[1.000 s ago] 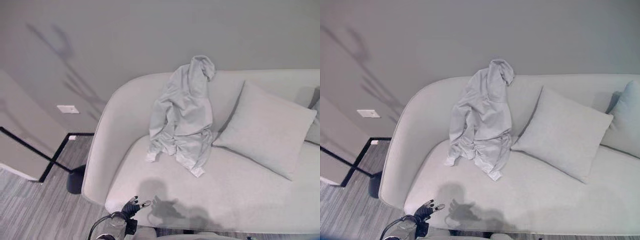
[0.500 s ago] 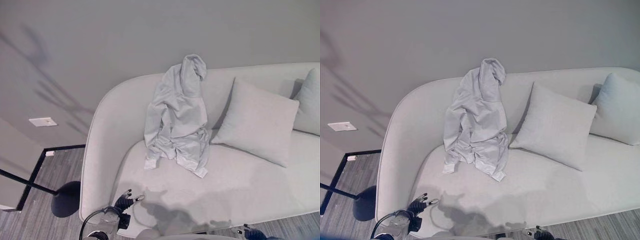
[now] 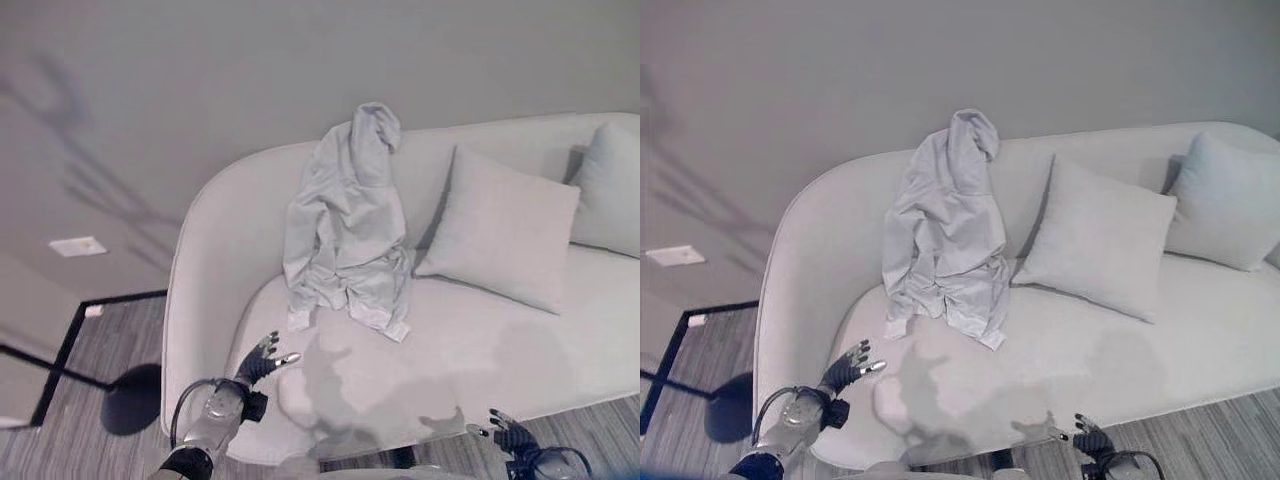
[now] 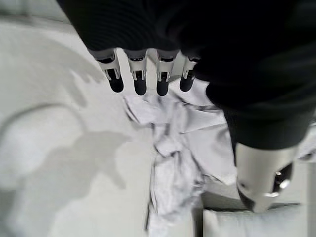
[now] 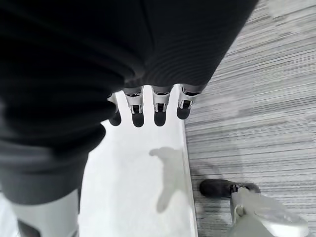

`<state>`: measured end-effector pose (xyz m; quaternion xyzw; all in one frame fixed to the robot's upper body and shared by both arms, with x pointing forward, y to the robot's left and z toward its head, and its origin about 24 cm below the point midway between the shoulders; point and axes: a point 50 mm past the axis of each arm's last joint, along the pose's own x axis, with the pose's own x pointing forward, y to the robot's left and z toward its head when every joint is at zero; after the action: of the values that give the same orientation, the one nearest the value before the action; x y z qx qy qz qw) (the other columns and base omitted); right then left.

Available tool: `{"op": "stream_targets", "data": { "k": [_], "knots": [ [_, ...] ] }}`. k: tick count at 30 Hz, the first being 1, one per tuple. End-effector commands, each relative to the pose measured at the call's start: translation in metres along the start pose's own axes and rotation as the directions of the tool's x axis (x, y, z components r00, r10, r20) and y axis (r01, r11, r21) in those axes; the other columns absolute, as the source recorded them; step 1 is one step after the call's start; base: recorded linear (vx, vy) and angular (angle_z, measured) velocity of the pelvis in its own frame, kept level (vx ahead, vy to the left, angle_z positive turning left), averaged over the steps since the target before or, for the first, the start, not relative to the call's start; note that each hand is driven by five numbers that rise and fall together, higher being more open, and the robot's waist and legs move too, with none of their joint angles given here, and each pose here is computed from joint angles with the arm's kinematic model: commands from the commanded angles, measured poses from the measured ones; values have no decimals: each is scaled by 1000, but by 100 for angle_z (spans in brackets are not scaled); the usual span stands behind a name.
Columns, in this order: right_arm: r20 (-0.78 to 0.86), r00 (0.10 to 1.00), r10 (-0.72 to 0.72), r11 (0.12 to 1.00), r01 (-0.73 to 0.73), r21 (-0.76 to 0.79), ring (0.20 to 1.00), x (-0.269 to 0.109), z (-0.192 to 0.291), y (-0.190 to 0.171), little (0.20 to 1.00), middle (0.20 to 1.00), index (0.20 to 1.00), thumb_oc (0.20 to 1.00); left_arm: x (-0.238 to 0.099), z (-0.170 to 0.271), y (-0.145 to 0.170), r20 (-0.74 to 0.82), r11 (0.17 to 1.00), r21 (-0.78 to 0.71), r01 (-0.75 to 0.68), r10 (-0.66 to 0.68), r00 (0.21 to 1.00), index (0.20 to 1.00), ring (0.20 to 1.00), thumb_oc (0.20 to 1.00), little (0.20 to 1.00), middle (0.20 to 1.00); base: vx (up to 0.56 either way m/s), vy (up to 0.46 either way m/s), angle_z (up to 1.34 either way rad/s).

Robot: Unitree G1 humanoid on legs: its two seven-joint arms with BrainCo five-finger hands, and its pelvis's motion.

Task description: Hang the clothes on the sofa on the clothes rack.

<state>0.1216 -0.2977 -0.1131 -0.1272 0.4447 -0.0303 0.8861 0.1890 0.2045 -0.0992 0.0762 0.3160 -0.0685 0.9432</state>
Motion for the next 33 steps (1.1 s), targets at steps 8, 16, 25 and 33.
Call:
{"op": "stream_targets", "data": {
  "k": [8,16,25,33],
  "knots": [
    [396,911,-117,983,163,-85,1000,-13,107,-56,1000,1000,1000,1000,11,54,21,178,993,111,-33,12,984,1000,1000,1000,1000,1000,82,-35,11],
    [697,703,-142,956,280,-87,1000,-33,237,-75,1000,1000,1000,1000,34,173,31,440,942,294,-161,16,898,1000,1000,1000,1000,1000,-83,-13,-2],
    [786,564,-253,900,436,-22,1000,-70,369,-100,1000,1000,1000,1000,4,351,71,706,792,344,-504,136,695,1000,1000,1000,1000,1000,-77,-23,1],
    [822,434,-367,848,519,105,1000,-131,432,-124,1000,1000,1000,1000,-56,439,97,819,633,278,-723,237,522,1000,1000,1000,1000,1000,-32,-10,2]
  ]
}}
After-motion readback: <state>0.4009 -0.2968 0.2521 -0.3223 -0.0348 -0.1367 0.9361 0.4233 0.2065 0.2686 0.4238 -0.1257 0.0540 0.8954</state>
